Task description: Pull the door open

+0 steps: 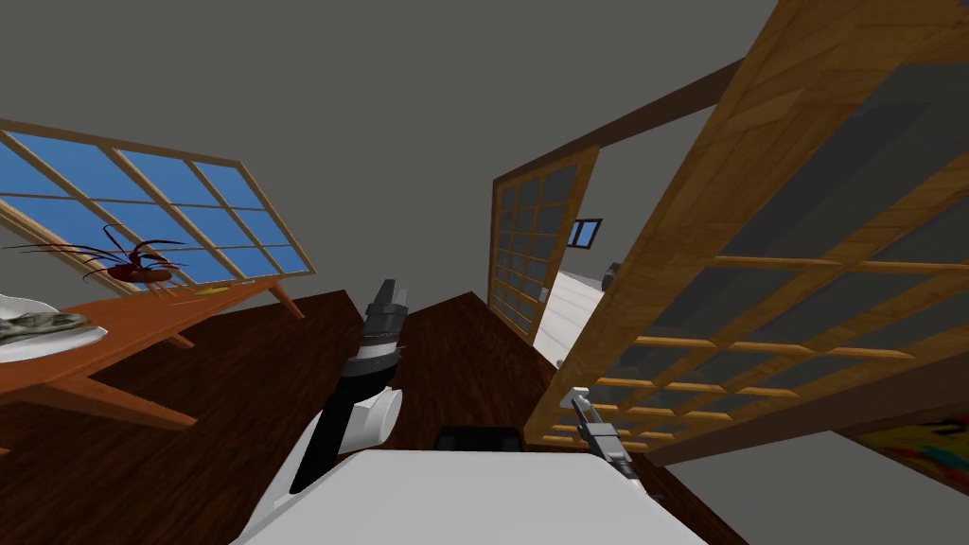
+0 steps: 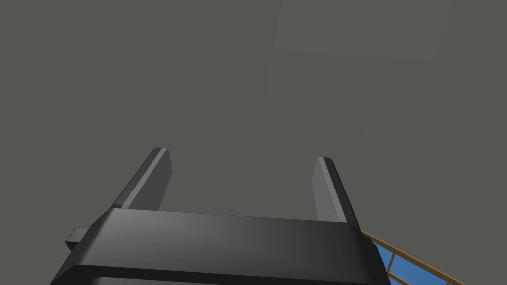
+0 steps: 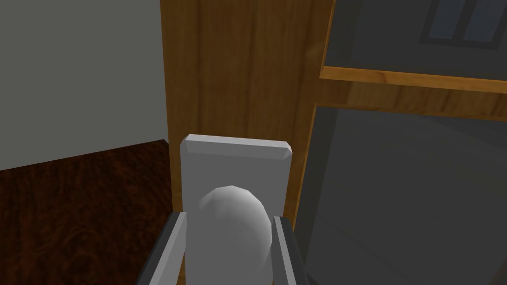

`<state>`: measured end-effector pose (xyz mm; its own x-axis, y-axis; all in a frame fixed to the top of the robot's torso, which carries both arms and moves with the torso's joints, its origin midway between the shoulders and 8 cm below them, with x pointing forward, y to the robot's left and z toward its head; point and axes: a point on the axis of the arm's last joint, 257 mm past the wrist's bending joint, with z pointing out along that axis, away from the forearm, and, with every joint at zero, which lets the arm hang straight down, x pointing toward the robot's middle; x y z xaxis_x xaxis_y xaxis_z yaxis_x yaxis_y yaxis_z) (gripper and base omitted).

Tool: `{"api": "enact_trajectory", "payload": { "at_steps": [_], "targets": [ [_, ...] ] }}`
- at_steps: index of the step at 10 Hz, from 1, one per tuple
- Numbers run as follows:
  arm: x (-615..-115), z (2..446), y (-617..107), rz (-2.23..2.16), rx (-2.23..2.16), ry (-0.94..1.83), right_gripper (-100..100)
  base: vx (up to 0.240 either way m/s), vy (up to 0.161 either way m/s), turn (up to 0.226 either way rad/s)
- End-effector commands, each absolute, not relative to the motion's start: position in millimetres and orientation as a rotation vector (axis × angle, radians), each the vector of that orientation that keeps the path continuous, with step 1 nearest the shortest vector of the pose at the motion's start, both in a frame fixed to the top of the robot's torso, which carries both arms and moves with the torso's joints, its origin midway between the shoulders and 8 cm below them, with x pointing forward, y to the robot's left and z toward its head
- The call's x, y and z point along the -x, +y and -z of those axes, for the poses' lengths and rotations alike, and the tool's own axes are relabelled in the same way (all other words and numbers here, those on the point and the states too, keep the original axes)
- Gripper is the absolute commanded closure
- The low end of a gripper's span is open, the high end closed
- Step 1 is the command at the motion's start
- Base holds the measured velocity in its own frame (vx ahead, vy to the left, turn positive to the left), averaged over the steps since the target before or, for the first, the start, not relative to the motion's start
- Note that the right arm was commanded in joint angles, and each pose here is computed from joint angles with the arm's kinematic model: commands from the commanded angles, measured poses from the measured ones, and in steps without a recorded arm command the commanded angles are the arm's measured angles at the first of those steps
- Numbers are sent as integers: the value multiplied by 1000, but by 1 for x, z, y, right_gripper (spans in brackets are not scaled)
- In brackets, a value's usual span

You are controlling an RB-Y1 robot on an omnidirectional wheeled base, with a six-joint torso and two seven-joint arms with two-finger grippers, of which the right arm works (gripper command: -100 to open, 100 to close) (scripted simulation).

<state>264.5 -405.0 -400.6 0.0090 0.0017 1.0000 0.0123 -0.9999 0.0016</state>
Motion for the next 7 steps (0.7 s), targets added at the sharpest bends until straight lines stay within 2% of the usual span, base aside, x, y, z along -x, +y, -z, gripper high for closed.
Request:
{"api": "enact_trajectory", "payload": {
  "at_steps": [1, 6, 7],
  "targets": [
    [-262, 400, -405, 2202, 2217, -27, 100, -221, -44, 128],
    [-259, 398, -405, 2193, 2194, -61, 100, -208, -44, 122],
    [-259, 401, -405, 2185, 2206, -58, 100, -82, -15, 21]
  ]
}}
